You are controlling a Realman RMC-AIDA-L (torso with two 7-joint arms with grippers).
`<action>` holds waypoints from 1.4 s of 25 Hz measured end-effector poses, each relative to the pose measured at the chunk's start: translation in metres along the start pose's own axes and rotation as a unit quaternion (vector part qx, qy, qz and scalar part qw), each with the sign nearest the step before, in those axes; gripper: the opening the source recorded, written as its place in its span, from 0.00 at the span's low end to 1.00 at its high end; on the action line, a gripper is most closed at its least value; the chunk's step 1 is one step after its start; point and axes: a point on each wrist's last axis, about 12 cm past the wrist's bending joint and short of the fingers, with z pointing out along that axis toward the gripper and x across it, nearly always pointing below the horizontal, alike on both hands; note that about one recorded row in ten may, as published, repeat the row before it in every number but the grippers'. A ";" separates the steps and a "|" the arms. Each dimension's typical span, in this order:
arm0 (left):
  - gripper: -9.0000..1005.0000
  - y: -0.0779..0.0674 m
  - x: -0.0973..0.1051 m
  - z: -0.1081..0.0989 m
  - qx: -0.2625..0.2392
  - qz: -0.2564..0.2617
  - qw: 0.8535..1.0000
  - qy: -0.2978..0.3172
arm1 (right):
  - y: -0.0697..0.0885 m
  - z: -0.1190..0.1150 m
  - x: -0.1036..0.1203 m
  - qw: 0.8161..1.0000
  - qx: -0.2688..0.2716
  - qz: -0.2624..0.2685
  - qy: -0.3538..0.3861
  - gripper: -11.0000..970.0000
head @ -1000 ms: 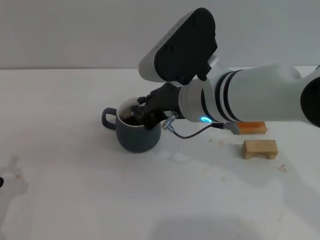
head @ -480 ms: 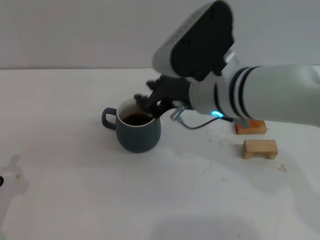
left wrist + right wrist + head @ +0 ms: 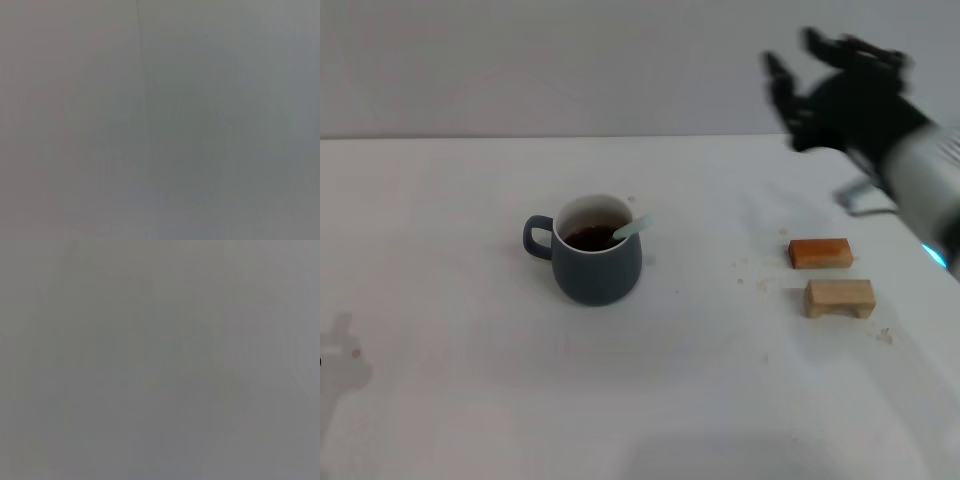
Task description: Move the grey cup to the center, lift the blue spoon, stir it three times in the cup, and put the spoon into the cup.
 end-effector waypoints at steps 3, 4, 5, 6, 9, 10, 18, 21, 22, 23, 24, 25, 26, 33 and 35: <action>0.01 0.000 0.000 0.000 0.000 0.000 1.000 0.000 | -0.007 -0.027 0.028 0.997 0.057 -0.001 -0.051 0.40; 0.01 0.000 0.000 0.000 0.001 0.000 1.000 0.000 | -0.007 -0.034 0.037 0.995 0.071 -0.003 -0.066 0.41; 0.01 0.000 0.000 0.000 0.001 0.001 1.000 0.000 | -0.006 -0.044 0.044 0.992 0.086 -0.006 -0.092 0.41; 0.01 0.000 0.000 0.000 0.001 0.001 1.000 0.000 | -0.005 -0.053 0.053 0.989 0.097 -0.010 -0.115 0.42; 0.01 0.000 0.000 0.001 0.001 0.001 1.000 0.000 | -0.003 -0.079 0.073 0.979 0.126 -0.015 -0.161 0.43; 0.01 0.000 0.000 0.001 0.001 0.001 1.000 0.000 | -0.003 -0.086 0.077 0.976 0.139 -0.009 -0.169 0.44; 0.01 0.001 0.001 0.000 -0.003 0.001 1.000 0.005 | -0.017 -0.136 0.125 0.946 0.295 0.066 -0.116 0.48; 0.01 0.002 0.002 0.000 -0.006 0.001 1.000 0.008 | -0.018 -0.153 0.136 0.932 0.340 0.083 -0.093 0.49; 0.01 0.002 0.002 0.000 -0.006 0.002 1.000 0.009 | -0.018 -0.158 0.139 0.929 0.350 0.083 -0.089 0.50; 0.01 0.002 0.002 0.000 -0.007 0.002 1.000 0.009 | -0.018 -0.163 0.142 0.926 0.358 0.083 -0.084 0.50; 0.01 0.003 0.002 -0.001 -0.007 0.002 1.000 0.009 | -0.019 -0.167 0.143 0.924 0.364 0.083 -0.080 0.51; 0.01 0.003 0.002 -0.001 -0.007 0.002 1.000 0.009 | -0.018 -0.169 0.145 0.923 0.368 0.084 -0.077 0.51; 0.01 0.003 0.002 -0.001 -0.007 0.002 1.000 0.009 | -0.018 -0.171 0.145 0.922 0.369 0.084 -0.074 0.52; 0.01 0.005 0.003 -0.002 -0.009 0.006 1.000 0.013 | -0.015 -0.173 0.150 0.925 0.365 0.086 -0.063 0.69; 0.01 0.005 0.003 -0.003 -0.010 0.007 1.000 0.015 | -0.016 -0.173 0.151 0.923 0.367 0.099 -0.066 0.76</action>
